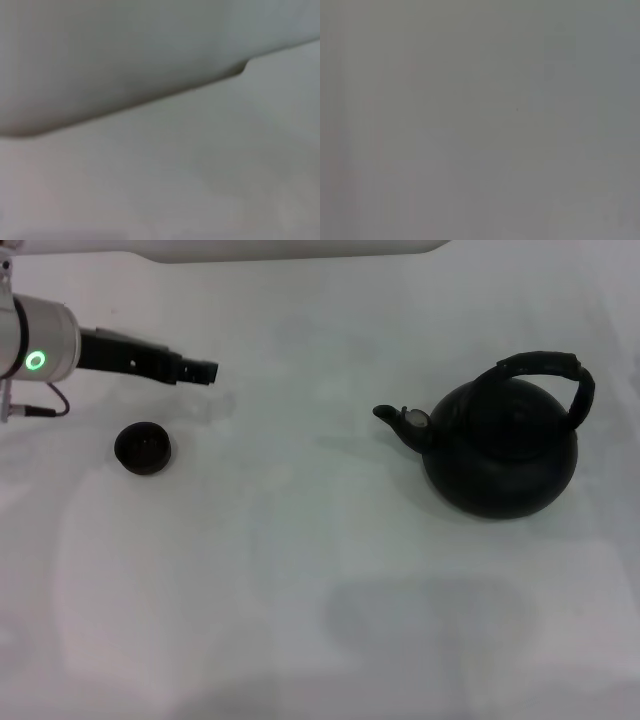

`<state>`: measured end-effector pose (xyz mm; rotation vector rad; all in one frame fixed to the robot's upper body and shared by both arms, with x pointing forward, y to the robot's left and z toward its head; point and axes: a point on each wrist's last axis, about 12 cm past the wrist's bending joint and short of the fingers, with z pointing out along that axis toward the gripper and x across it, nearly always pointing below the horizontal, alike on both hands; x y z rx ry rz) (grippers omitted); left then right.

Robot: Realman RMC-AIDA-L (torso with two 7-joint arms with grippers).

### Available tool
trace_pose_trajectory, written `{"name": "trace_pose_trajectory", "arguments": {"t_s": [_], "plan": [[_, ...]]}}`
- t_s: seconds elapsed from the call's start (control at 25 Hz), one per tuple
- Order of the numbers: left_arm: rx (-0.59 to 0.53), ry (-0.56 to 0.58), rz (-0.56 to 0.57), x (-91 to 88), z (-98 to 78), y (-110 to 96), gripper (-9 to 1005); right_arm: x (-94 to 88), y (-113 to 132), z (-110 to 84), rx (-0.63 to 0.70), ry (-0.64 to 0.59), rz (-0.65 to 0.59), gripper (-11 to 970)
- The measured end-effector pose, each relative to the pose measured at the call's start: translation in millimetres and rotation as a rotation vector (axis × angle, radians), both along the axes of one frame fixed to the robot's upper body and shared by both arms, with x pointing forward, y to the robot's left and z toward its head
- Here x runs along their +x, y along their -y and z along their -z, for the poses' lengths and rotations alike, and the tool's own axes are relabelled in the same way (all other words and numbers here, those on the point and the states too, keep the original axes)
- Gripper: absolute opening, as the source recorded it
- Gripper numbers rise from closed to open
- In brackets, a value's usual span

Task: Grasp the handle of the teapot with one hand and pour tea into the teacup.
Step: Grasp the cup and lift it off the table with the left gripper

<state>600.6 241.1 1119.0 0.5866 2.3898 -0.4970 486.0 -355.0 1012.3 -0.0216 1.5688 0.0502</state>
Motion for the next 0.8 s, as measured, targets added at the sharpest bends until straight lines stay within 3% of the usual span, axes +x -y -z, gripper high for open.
{"name": "trace_pose_trajectory", "arguments": {"t_s": [0.32, 0.8], "plan": [[0.091, -0.087, -0.011, -5.9, 9.3, -3.0, 834, 3.9, -2.0, -2.0, 0.001, 0.008, -0.007, 859], [0.147, -0.085, -0.008, -2.8, 4.9, -1.2, 876, 7.3, -2.8, -0.5, 0.002, -0.014, -0.004, 856]]}}
